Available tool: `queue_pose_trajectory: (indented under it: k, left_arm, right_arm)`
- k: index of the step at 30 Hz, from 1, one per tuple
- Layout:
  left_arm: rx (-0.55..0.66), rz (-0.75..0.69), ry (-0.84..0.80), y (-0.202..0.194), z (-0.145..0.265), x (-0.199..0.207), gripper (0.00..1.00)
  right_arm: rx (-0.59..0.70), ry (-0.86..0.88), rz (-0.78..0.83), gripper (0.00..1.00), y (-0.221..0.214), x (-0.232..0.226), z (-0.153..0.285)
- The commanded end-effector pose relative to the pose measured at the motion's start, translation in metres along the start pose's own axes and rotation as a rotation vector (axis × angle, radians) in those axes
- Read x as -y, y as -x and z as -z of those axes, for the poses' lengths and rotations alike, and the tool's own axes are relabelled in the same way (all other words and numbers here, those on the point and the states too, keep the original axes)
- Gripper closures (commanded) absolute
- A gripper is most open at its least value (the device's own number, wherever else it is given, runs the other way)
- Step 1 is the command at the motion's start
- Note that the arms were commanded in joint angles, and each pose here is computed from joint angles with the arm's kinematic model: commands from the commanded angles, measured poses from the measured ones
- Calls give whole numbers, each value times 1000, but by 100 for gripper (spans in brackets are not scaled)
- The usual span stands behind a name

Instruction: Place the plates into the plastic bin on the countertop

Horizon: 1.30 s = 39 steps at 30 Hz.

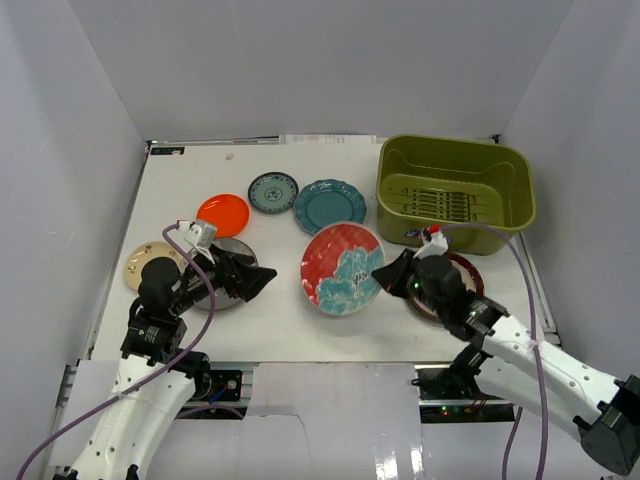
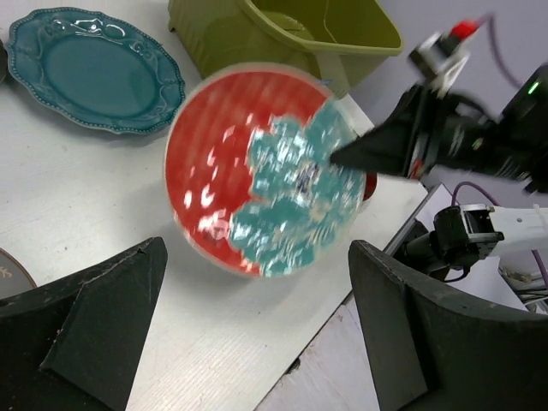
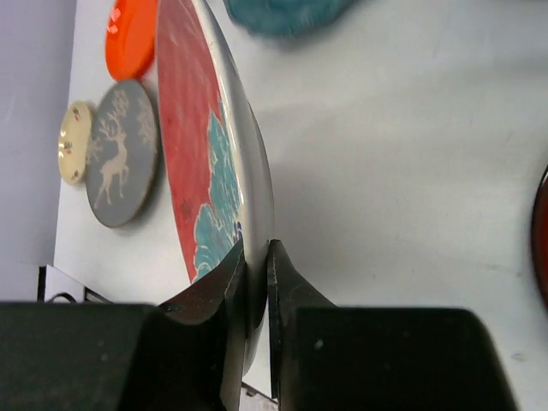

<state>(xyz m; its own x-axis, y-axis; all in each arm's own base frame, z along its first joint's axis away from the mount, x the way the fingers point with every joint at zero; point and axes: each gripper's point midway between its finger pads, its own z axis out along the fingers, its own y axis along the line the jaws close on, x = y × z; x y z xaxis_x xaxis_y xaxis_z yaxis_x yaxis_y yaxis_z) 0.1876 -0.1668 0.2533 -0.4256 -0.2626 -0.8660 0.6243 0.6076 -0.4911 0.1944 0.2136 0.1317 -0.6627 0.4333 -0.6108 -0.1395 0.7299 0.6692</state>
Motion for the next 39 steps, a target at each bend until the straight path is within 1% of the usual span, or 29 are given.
queue_pose_trajectory:
  k: [1,2,3,4,5,6,7,8,10,11,13,14,16,17,19,20,24,25,31,34,36,37,38,39]
  left_arm:
    - [17,-8,8,3,1,-2,2]
    - [18,-8,10,3,1,-2,2]
    - [16,-6,9,2,1,-2,2]
    - [16,-4,10,3,1,-2,2]
    - [15,-2,11,2,1,-2,2]
    - [14,1,12,2,1,-2,2]
    - [9,5,7,1,0,-2,2]
    - [9,3,4,1,1,-1,2]
    - [20,-6,-2,2,3,2,2]
    - [28,-9,0,3,4,3,2]
    - [36,-20,-8,5,6,6,2]
    - [37,-20,-3,4,6,6,2]
    - [36,-21,-8,4,6,8,2]
    - [40,-25,-10,5,7,9,2]
    - [34,-22,-13,2,7,11,2]
    - [36,-26,-16,3,7,12,2]
    - [32,-26,-21,1,7,14,2]
    - [29,-26,-23,1,7,15,2]
    - [13,4,16,-3,2,7,2]
    - [-15,37,42,-10,-3,1,2]
    - [-38,64,37,-13,-7,2,2]
    - [-81,92,22,-20,-12,2,2]
    - [-93,111,-16,-20,-17,8,2]
    - [-124,162,-62,-21,-21,17,2]
  right_arm:
    - [386,286,67,92,163,-126,59]
    - [396,307,85,92,176,-135,63]
    - [449,252,87,92,204,-124,59]
    - [512,275,96,92,233,-139,74]
    - [543,220,106,92,258,-126,68]
    - [559,194,103,92,274,-121,68]
    - [601,204,101,92,297,-128,79]
    - [587,177,93,92,313,-109,70]
    - [588,166,36,92,334,-94,69]
    - [586,148,22,92,351,-78,68]
    - [606,102,13,92,369,-56,70]
    - [595,81,2,92,378,-39,68]
    - [573,51,-7,92,384,-20,63]
    - [568,22,-23,92,388,-3,60]
    - [521,-19,-56,92,381,19,49]
    - [520,-65,-43,92,380,31,46]
    - [461,-151,-35,92,376,61,28]
    - [427,-174,-46,92,371,75,18]
    - [305,-243,-71,92,345,120,-17]
    - [251,-287,-77,92,329,141,-31]
    - [244,-322,-69,91,324,151,-34]
    - [245,-350,-67,90,321,157,-36]
    - [238,-366,-62,89,318,161,-37]
    - [239,-383,-52,85,317,162,-37]
